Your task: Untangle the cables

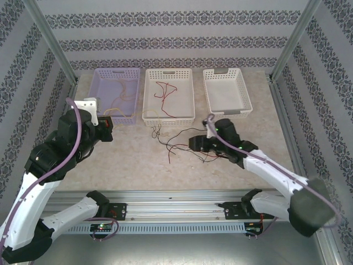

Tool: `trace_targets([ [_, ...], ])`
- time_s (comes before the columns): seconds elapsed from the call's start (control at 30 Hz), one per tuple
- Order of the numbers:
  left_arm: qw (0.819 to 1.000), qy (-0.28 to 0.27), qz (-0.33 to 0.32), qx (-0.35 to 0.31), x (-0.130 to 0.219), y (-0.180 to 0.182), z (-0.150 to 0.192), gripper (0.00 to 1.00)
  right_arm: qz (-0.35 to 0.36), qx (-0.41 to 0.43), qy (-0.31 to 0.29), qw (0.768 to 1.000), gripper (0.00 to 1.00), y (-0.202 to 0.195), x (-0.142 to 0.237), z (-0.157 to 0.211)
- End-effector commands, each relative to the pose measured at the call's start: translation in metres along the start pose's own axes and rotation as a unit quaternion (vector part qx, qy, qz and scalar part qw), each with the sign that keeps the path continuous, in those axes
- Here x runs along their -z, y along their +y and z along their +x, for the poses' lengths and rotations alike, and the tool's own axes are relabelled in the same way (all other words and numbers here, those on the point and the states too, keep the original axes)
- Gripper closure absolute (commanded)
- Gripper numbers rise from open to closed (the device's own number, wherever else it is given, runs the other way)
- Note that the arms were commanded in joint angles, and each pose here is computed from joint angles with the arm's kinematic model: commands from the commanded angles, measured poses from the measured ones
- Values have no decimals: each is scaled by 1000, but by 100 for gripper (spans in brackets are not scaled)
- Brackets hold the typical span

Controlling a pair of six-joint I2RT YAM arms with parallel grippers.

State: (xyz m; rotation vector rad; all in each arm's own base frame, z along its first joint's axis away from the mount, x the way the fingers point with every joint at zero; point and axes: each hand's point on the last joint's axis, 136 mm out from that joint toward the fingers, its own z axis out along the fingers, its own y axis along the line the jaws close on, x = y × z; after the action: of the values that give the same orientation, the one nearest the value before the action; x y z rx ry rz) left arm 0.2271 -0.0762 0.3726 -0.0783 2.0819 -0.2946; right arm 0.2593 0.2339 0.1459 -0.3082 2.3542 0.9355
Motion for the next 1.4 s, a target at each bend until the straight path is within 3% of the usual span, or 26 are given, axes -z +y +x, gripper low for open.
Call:
trace_targets([
  [0.0, 999, -25, 30, 27, 6, -10, -11, 100, -34, 65, -38, 997, 39, 36, -25, -25],
  [0.13, 999, -24, 33, 33, 7, -10, -10, 100, -25, 96, -39, 994, 40, 50, -57, -27],
  [0.57, 997, -33, 49, 52, 15, -12, -12, 100, 10, 126, -77, 989, 43, 38, -117, -33],
  [0.9, 997, -34, 50, 57, 18, -12, -13, 100, -12, 136, -83, 987, 43, 54, -146, -26],
  [1.17, 996, -38, 48, 59, 22, -9, -13, 100, 17, 139, -73, 987, 51, 42, -163, -24],
  [1.37, 996, -55, 38, 61, 31, -3, -20, 100, -16, 126, -62, 990, 53, 46, -166, -12],
])
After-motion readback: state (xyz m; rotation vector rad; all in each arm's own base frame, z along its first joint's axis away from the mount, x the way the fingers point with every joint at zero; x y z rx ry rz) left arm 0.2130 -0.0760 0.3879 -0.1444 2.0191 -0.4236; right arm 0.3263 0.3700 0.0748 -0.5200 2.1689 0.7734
